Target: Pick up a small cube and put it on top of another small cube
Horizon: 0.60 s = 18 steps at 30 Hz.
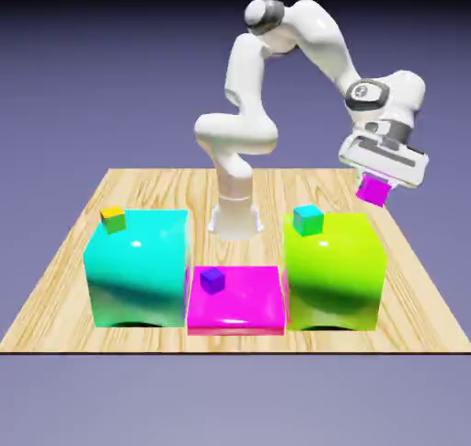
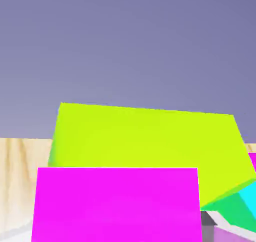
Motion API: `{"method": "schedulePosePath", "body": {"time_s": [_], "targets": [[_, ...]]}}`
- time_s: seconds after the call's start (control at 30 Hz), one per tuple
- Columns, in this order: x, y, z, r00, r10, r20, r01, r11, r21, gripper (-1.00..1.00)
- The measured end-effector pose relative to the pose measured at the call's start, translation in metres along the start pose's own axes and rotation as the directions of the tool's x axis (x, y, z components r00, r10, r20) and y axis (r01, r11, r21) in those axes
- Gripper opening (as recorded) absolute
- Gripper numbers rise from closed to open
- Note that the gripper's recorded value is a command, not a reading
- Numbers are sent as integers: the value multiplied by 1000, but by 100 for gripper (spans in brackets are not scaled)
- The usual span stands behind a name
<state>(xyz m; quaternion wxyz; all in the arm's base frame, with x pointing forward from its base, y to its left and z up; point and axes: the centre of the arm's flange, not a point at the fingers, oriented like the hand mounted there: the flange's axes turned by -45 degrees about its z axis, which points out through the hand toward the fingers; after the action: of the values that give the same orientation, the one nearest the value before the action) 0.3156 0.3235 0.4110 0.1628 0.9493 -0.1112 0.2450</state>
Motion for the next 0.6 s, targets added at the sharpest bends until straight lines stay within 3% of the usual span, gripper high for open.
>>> {"method": "schedulePosePath", "body": {"time_s": [0.17, 0.33, 0.43, 0.57, 0.6], "targets": [[33, 54, 9, 951, 276, 140, -274, 961, -30, -100], [54, 107, 16, 811, 511, 286, -511, 856, -79, -100], [58, 118, 7, 775, 542, 326, -550, 832, -76, -100], [37, 108, 62, 775, 542, 325, -550, 832, -76, -100], [33, 107, 71, 775, 542, 326, -550, 832, -76, 100]]}}
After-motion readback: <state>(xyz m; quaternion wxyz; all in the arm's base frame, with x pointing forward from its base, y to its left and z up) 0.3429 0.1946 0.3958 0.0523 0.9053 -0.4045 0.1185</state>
